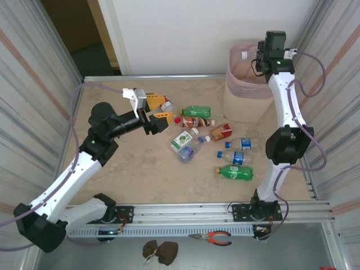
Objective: Put the plastic bottles in the bin
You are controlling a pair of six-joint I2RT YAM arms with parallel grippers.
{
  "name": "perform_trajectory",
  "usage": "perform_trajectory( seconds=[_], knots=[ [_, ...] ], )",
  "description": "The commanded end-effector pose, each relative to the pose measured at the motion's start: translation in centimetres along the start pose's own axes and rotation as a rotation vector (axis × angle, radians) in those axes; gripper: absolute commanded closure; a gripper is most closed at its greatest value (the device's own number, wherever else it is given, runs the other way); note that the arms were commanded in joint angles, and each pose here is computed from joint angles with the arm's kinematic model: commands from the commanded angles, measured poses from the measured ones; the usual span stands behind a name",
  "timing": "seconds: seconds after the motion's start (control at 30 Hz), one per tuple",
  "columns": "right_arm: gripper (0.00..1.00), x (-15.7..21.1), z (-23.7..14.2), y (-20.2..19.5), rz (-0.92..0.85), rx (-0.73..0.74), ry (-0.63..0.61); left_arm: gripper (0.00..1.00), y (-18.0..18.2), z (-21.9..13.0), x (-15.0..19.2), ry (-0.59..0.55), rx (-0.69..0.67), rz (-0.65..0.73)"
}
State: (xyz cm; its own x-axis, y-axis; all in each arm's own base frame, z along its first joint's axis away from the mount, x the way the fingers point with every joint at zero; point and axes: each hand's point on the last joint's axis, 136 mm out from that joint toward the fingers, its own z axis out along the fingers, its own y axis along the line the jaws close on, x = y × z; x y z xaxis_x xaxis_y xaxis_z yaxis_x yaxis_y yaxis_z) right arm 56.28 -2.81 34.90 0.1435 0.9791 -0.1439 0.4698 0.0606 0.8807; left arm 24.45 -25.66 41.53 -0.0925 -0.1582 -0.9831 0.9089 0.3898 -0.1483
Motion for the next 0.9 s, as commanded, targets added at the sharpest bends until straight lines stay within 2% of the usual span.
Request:
perform_trajectory(
  seconds=[0.0,0.3,0.43,0.7,0.87],
  knots=[
    [0.44,0.1,1.4,-1.1,0.108,0.05,-0.027,0.21,0.1,-0.4,-1.2,-0.054,-0.016,0.012],
    [0.44,0.7,5.4,-5.0,0.148,0.171,-0.023,0.21,0.6,-0.3,-0.3,-0.044,-0.031,-0.031],
    [0.37,1.1,6.5,-6.6,0.172,0.216,-0.004,0.21,0.7,-0.4,0.0,-0.044,-0.041,-0.041],
    [0.21,1.3,6.2,-6.0,0.182,0.221,0.008,0.2,1.0,-0.5,-0.1,-0.038,-0.064,-0.045],
    [0.18,0.5,4.0,-5.7,0.201,0.246,-0.022,0.2,1.2,-0.5,-0.1,-0.039,-0.072,-0.051]
  ],
)
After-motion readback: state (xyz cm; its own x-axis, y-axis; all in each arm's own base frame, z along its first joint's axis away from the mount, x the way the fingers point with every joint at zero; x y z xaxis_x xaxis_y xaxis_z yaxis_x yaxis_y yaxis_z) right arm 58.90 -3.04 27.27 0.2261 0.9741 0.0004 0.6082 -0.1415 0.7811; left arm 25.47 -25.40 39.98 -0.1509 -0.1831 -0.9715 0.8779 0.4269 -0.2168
